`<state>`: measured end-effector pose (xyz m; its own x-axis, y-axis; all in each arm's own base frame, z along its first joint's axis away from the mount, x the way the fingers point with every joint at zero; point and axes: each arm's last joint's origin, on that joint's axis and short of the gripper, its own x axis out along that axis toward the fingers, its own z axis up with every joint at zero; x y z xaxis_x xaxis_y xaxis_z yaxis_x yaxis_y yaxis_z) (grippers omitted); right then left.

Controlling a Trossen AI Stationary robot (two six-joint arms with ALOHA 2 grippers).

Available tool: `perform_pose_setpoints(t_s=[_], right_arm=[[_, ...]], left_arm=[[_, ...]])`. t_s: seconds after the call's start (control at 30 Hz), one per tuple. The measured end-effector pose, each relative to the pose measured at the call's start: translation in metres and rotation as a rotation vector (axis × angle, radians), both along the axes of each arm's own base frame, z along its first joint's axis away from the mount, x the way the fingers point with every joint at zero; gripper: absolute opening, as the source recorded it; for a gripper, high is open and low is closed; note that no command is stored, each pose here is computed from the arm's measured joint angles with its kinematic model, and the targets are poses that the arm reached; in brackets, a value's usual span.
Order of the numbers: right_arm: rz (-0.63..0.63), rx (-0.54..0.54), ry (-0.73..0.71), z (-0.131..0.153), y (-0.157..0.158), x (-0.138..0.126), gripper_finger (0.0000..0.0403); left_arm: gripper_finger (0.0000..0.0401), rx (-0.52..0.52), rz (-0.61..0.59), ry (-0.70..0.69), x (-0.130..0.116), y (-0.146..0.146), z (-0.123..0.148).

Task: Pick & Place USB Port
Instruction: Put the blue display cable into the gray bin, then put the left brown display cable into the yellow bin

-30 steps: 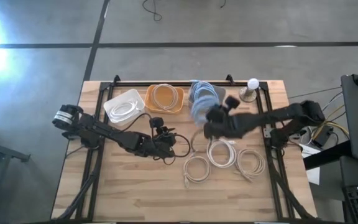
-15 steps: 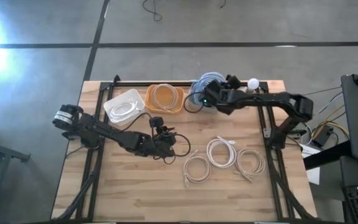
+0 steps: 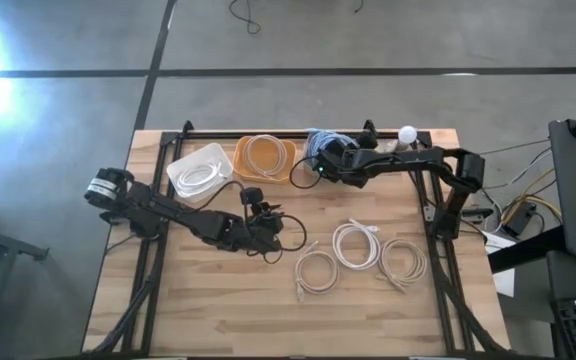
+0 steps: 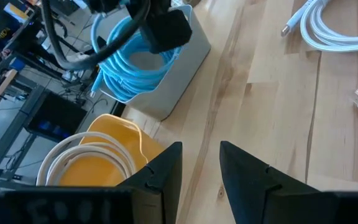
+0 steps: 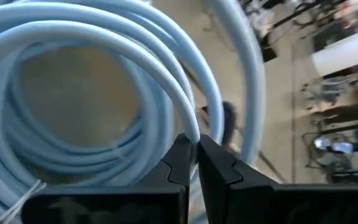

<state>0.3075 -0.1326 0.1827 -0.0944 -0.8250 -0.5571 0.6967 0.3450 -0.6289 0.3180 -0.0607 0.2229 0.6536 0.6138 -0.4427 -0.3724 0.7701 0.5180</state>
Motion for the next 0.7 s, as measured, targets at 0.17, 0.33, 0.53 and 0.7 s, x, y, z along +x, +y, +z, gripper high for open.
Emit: perform_pose_setpoints(t_s=[0.17,0.33,0.53,0.7], right_arm=[[0.003,0.029,-0.011,-0.003,0.0,0.001,0.0031],[0.008,0.03,-0.025,0.003,0.001,-0.001,0.0073],[0.034,0.02,-0.036,0.015,0.005,-0.003,0.0116],[0.105,0.007,-0.052,0.031,0.021,0.001,0.0137]], left_arm=[[0.0122,-0.001,0.0,0.0,0.0,0.0,0.0],[0.0122,0.0,0.0,0.004,0.0,0.0,0.0],[0.0122,-0.001,0.0,0.004,0.0,0.0,0.0],[0.0122,-0.001,0.0,0.003,0.0,0.0,0.0]])
